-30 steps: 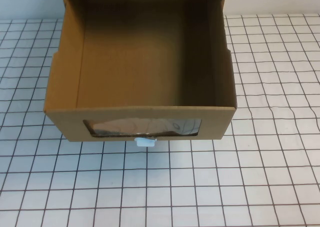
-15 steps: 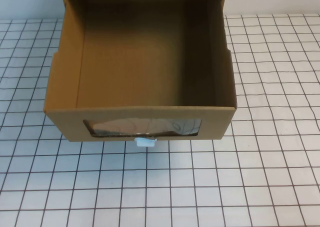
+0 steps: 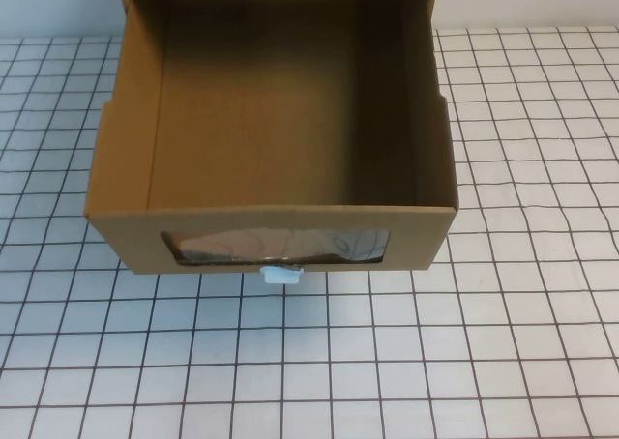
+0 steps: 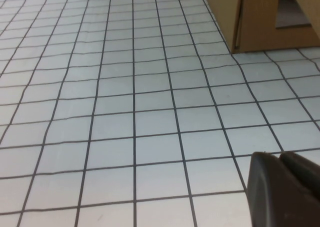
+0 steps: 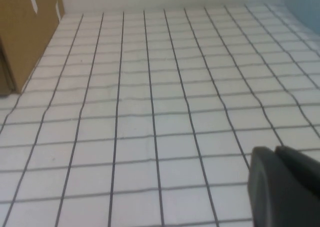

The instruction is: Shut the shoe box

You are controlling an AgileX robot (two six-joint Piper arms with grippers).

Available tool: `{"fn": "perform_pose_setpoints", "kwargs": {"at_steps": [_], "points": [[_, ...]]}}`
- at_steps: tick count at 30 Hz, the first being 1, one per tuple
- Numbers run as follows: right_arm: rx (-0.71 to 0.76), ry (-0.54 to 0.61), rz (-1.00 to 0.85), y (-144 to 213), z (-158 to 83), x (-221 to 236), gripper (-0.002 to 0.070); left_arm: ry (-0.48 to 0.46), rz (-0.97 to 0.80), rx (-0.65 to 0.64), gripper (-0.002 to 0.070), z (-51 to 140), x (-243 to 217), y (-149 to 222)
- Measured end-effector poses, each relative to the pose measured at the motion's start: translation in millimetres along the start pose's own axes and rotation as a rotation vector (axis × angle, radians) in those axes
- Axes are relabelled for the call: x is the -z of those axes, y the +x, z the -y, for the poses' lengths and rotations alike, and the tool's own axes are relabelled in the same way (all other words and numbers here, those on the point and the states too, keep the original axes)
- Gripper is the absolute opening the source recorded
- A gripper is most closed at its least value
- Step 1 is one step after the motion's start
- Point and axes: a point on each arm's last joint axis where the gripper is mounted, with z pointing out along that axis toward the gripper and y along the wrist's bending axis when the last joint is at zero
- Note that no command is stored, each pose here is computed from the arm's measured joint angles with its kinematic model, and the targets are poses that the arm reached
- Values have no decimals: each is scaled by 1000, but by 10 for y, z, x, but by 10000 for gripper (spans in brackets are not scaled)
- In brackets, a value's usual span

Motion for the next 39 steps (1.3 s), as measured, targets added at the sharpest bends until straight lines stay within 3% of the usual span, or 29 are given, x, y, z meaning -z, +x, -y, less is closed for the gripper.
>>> {"fn": "perform_pose_setpoints", "kwargs": {"at_steps": [7, 18, 27, 35, 39], "points": [[1, 4, 185, -167, 4, 15, -13, 4, 73, 12, -2, 4, 2, -67], [1, 6, 273, -246, 6, 34, -13, 44, 516, 61, -2, 24, 119, -450], [-1, 8, 341, -304, 7, 52, -13, 46, 541, 61, -2, 25, 130, -469], [-6, 16, 858, -684, 16, 313, -13, 72, 748, 83, -2, 33, 244, -620], [32, -19, 998, -888, -40, 468, -13, 91, 932, 84, -2, 38, 371, -731]]}}
